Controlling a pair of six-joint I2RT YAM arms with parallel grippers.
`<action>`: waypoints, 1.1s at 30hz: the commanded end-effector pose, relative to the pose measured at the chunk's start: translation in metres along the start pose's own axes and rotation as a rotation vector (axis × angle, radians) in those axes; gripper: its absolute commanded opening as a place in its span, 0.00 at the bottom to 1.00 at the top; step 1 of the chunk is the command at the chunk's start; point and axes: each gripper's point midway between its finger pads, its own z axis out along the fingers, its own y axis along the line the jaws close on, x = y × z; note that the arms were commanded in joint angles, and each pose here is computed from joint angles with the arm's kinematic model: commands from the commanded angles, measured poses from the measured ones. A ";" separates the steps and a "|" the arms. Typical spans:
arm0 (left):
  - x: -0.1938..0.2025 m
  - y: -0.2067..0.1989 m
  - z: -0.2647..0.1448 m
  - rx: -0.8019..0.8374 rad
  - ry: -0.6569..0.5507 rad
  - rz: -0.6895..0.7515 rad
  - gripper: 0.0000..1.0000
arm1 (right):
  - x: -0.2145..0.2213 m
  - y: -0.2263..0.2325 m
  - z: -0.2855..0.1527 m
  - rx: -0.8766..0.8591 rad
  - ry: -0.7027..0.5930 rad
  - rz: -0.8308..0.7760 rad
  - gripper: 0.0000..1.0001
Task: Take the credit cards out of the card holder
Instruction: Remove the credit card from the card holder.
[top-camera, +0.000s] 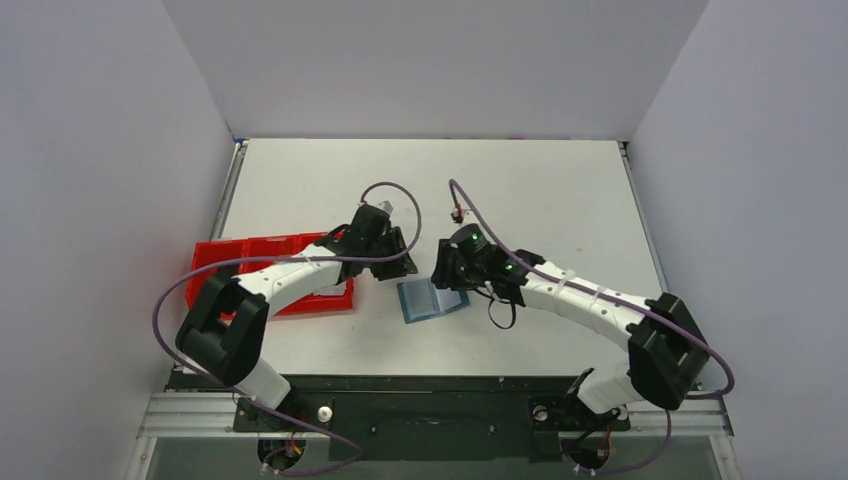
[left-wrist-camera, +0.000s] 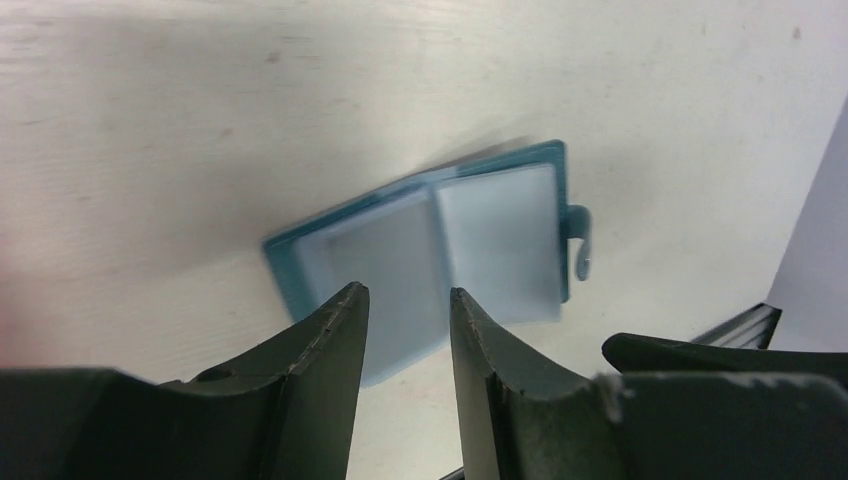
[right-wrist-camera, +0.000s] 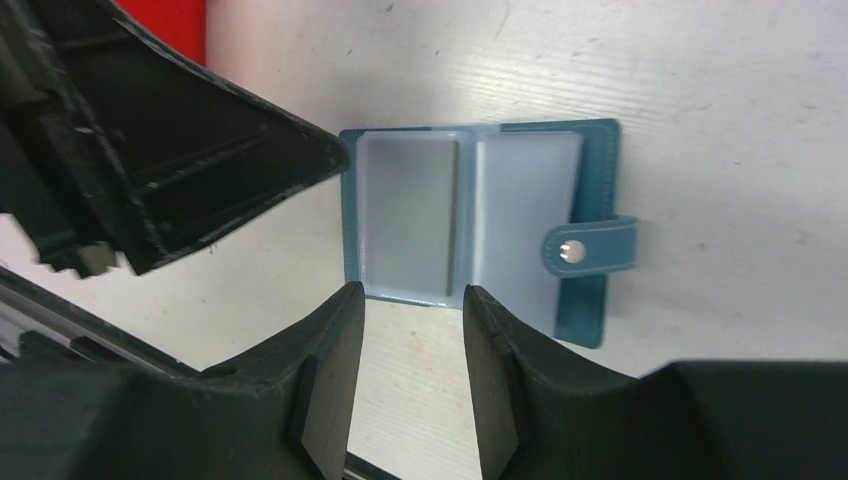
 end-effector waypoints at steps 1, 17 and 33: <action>-0.010 0.036 -0.027 -0.075 -0.067 -0.029 0.33 | 0.013 0.018 0.026 -0.011 0.060 -0.078 0.39; 0.011 0.070 -0.049 -0.096 -0.066 -0.049 0.33 | 0.054 0.018 0.085 0.052 0.194 -0.174 0.44; 0.016 0.064 -0.038 -0.065 -0.020 -0.040 0.32 | 0.089 -0.001 0.100 0.111 0.251 -0.149 0.22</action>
